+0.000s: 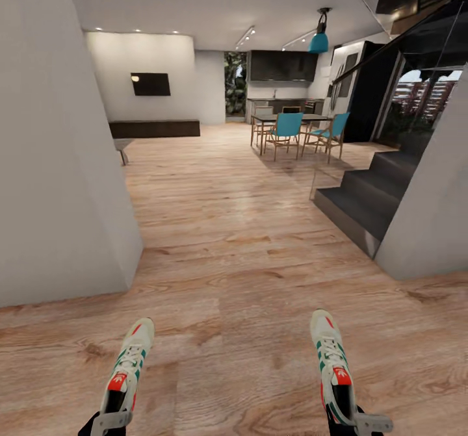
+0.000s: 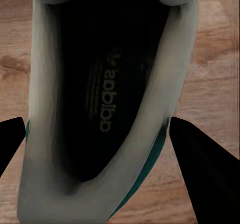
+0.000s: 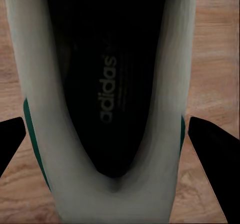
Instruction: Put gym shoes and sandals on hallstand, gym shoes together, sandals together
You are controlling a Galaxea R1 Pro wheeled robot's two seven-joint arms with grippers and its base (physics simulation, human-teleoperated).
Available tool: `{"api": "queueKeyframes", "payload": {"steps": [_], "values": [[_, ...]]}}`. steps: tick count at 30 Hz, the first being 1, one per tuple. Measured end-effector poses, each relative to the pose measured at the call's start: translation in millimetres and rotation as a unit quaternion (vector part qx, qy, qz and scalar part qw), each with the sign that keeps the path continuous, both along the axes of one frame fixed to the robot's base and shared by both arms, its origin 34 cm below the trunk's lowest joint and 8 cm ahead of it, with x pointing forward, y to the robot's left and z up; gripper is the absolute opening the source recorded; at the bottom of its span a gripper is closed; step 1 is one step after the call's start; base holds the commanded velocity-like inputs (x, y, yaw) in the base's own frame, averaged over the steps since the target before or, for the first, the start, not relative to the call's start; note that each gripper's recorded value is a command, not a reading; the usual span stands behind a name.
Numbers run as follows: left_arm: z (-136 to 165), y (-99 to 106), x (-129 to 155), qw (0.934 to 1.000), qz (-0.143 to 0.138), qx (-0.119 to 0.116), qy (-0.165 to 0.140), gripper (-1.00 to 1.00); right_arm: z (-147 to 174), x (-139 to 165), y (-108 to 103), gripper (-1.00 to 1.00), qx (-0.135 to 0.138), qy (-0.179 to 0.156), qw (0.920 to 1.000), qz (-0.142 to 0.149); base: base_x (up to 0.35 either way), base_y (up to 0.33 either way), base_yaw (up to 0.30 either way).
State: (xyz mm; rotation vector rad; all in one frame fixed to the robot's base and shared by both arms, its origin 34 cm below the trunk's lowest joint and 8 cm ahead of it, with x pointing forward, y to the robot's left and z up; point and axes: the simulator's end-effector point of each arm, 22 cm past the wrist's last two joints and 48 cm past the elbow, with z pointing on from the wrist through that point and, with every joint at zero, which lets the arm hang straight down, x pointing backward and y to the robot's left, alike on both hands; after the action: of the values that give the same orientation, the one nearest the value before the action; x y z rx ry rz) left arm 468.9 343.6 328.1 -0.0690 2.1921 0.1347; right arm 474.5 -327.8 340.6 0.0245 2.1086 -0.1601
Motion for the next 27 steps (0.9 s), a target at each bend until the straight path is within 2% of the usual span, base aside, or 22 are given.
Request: {"api": "queueKeyframes", "payload": {"steps": [27], "values": [[5.0, 0.0, 3.7, 1.0, 0.0, 0.0, -0.007, -1.0, 5.0, 3.4, 0.1, -1.0, 0.0, -0.007, 1.0, 0.0, 0.0, 0.0, -0.288]]}}
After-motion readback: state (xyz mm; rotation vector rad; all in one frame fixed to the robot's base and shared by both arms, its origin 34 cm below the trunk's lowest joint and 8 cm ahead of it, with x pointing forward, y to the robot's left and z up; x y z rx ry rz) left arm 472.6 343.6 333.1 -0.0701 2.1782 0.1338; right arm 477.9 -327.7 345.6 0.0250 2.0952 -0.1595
